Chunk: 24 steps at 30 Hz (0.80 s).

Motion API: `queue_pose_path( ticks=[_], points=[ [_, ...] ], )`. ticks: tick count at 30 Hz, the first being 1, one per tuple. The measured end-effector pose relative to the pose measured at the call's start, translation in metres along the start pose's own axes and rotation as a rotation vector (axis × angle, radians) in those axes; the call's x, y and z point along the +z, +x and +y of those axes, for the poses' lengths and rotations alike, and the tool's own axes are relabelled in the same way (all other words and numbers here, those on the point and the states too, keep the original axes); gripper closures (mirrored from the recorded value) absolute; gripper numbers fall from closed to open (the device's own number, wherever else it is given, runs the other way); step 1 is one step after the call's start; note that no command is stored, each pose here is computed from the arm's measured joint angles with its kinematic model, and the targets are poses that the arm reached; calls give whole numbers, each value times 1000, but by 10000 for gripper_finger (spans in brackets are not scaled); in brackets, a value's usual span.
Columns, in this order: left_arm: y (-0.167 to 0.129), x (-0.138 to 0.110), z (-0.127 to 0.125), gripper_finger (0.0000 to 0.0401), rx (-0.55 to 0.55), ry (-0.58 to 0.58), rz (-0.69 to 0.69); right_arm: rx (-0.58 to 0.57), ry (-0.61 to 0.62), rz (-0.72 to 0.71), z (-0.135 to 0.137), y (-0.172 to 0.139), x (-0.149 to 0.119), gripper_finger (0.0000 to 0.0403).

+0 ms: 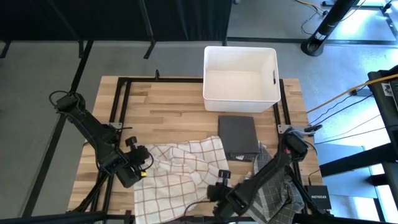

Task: Fold towel
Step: Fold the white towel

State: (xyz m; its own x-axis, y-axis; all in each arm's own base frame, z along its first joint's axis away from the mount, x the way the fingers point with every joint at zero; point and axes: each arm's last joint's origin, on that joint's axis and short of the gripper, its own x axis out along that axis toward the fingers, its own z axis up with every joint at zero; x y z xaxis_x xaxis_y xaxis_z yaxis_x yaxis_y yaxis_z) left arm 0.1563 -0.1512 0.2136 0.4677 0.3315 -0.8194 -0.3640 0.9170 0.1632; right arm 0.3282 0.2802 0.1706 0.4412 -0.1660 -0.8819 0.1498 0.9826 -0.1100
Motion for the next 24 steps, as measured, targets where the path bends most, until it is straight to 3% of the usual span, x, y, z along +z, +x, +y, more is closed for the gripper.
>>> queue_pose_path(
  ticks=[6, 13, 17, 24],
  points=[
    [0, -1, 2, 394, 16, -13, 8, 65, 100, 130, -5, 14, -1, 368],
    [0, 3, -6, 394, -55, 3, -25, 163, 123, 223, -4, -5, 15, 270],
    [0, 3, -6, 394, -58, 9, -27, 207, 126, 189, 0, -15, 26, 222],
    [0, 3, -7, 394, -59, 4, -27, 0, 21, -11, 0, 2, 28, 194]
  ],
)
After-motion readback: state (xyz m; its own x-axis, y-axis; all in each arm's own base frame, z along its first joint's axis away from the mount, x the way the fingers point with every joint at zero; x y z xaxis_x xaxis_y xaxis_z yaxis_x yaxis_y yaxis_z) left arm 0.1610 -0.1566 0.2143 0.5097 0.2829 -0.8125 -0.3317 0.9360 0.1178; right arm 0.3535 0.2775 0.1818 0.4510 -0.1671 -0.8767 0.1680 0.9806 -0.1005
